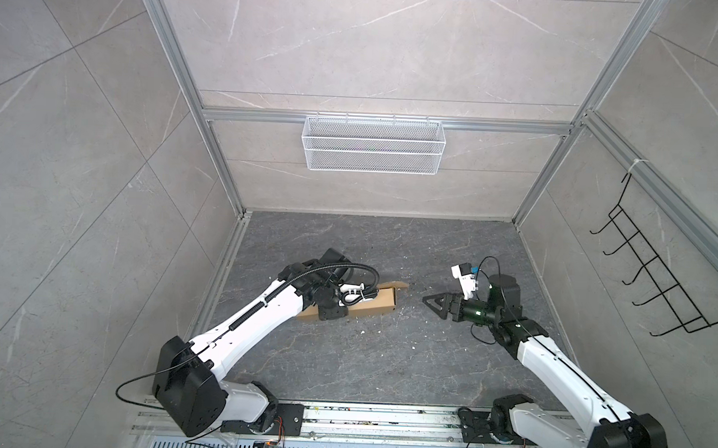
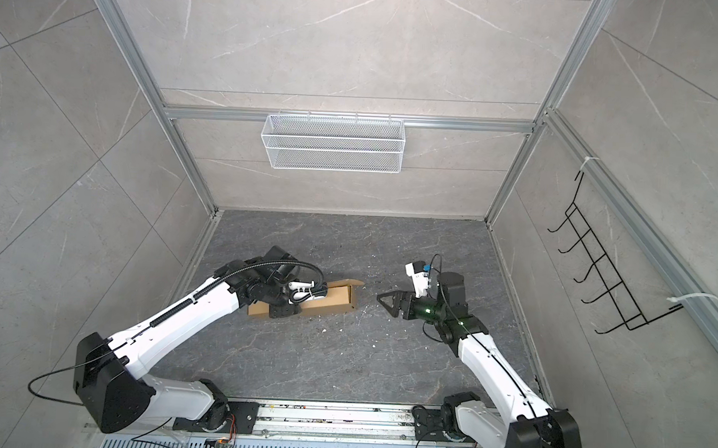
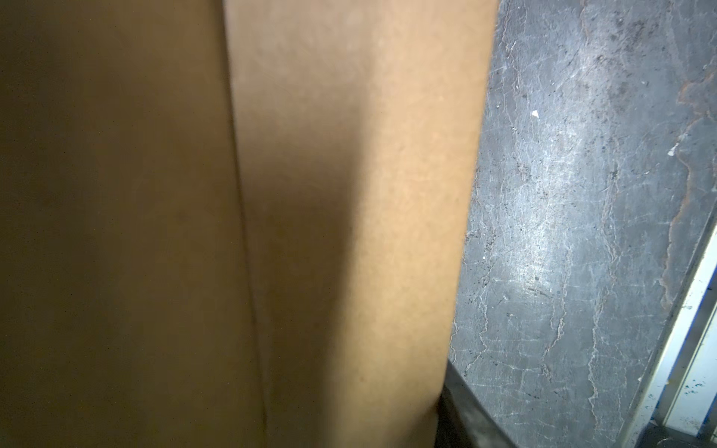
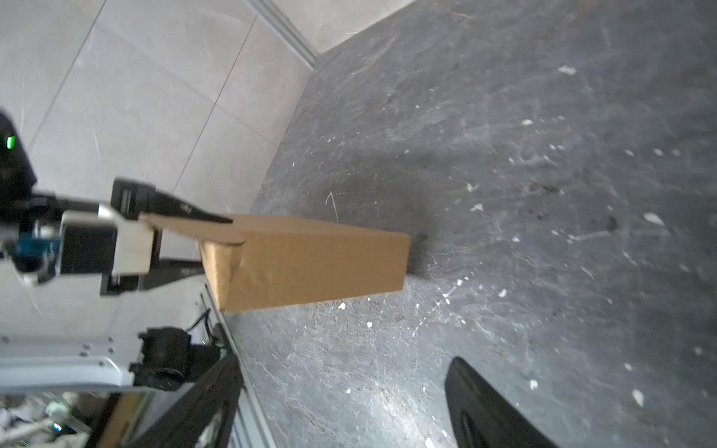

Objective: Fold the paper box

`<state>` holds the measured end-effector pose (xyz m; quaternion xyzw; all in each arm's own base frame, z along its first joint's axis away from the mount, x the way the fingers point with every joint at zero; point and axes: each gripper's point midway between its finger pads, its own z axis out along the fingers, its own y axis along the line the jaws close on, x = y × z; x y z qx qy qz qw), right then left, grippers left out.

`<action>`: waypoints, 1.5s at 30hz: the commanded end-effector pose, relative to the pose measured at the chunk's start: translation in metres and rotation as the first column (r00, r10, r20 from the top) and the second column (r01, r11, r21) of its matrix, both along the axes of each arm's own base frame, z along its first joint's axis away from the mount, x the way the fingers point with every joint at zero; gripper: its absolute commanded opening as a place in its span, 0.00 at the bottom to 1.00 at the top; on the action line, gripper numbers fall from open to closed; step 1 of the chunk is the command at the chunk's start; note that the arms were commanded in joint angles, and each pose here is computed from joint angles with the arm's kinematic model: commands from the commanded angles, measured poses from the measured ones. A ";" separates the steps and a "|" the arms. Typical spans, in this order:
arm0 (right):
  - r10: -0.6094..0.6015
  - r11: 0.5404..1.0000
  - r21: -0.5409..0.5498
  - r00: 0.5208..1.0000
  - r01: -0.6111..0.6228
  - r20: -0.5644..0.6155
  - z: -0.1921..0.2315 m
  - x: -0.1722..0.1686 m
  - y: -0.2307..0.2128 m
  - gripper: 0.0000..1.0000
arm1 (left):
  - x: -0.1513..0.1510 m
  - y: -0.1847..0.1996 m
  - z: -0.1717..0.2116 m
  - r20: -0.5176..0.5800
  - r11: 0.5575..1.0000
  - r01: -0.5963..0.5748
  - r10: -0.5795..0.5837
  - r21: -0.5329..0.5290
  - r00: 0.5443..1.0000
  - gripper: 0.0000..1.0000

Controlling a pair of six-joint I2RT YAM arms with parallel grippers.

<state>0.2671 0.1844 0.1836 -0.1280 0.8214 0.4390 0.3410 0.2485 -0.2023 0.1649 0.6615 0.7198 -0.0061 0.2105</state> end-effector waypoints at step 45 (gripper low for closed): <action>0.369 0.920 -0.353 0.687 -0.173 0.626 -0.045 0.036 0.109 0.58 | 0.020 -0.027 -0.015 -0.185 0.999 0.050 -0.050 -0.008 0.982 0.51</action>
